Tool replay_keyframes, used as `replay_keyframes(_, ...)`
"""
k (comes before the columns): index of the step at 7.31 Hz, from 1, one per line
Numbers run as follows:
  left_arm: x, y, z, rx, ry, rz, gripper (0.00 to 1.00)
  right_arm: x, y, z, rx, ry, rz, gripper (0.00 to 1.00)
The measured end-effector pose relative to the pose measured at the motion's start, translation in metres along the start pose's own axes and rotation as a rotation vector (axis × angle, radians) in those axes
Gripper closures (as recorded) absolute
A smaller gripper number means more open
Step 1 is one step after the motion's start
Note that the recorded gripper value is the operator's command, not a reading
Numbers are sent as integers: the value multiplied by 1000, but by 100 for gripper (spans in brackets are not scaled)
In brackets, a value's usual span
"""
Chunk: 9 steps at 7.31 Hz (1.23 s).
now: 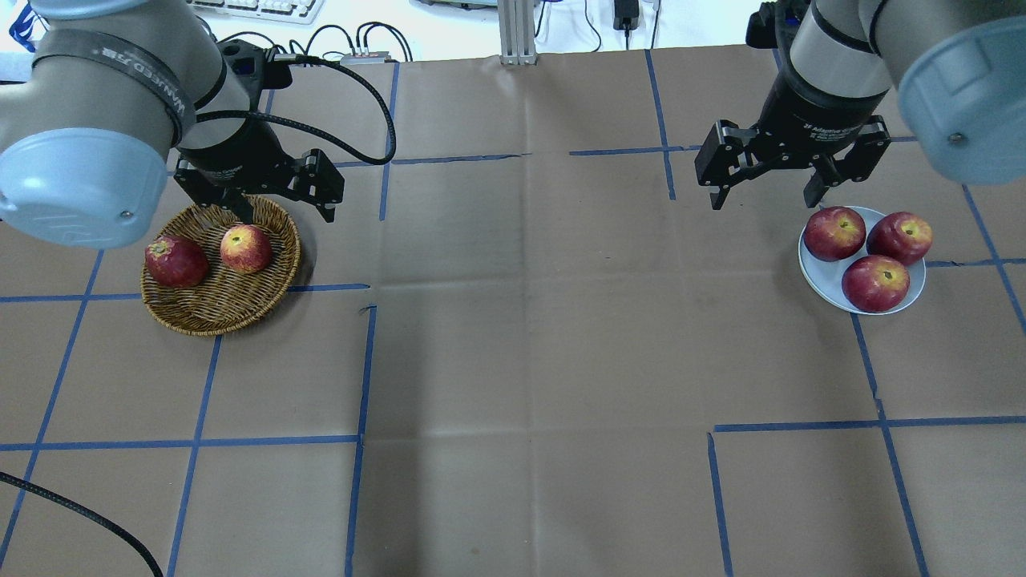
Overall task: Transfer apple from basket to plate
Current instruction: 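Lower the left gripper onto the yellow-red apple in the basket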
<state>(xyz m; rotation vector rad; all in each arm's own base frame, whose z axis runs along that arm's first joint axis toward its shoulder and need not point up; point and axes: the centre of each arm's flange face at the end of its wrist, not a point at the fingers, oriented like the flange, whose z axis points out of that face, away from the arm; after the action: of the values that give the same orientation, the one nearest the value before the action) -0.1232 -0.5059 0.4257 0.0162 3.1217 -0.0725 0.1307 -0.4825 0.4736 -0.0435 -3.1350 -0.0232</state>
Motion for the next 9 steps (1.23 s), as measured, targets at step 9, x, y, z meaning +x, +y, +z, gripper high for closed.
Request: replay_keyframes(9, -176, -63, 176, 58, 56, 27, 5, 0, 0, -1, 2, 0, 0, 0)
